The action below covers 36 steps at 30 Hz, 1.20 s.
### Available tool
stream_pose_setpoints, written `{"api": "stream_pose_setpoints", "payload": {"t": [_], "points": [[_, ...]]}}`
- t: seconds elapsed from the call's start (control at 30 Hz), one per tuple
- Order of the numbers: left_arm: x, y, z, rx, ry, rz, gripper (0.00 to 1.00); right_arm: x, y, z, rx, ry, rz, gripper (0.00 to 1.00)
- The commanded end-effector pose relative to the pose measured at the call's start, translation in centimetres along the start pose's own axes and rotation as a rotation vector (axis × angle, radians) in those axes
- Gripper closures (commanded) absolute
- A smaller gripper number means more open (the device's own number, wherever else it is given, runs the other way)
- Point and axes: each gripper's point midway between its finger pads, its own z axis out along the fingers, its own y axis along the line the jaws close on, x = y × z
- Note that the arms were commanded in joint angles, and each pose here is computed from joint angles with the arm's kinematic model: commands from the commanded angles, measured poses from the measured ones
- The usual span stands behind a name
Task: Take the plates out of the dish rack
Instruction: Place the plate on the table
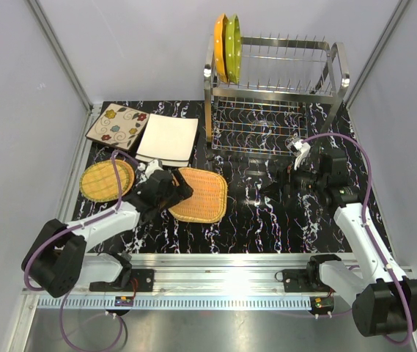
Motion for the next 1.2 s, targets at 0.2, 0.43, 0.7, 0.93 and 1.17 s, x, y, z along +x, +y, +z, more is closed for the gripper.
{"api": "stream_pose_setpoints", "payload": {"t": [0.2,0.43,0.7,0.93,1.17], "points": [[-2.9,-0.2,-1.0,-0.124,-0.094,0.176,0.02,-1.0,0.2,-0.3,-0.015,-0.030,-0.052,0.00],[-3.5,-0.1,-1.5,-0.153,-0.112,0.241,0.01,-2.0,0.6,-1.0,-0.011,-0.021,-0.132,0.00],[-6.2,-1.2,-4.0,-0.120,-0.219,0.255,0.01,-4.6,2.1,-2.1,-0.040,-0.028,-0.255,0.00],[-10.2,-1.3,-9.1,-0.075,-0.412,0.253,0.01,-10.5,4.5,-2.7,-0.046,-0.038,-0.335,0.01],[-11.7,0.6,-13.1,-0.085,-0.520,0.244,0.01,-15.9,6.4,-0.9,-0.049,-0.051,-0.258,0.02]]}}
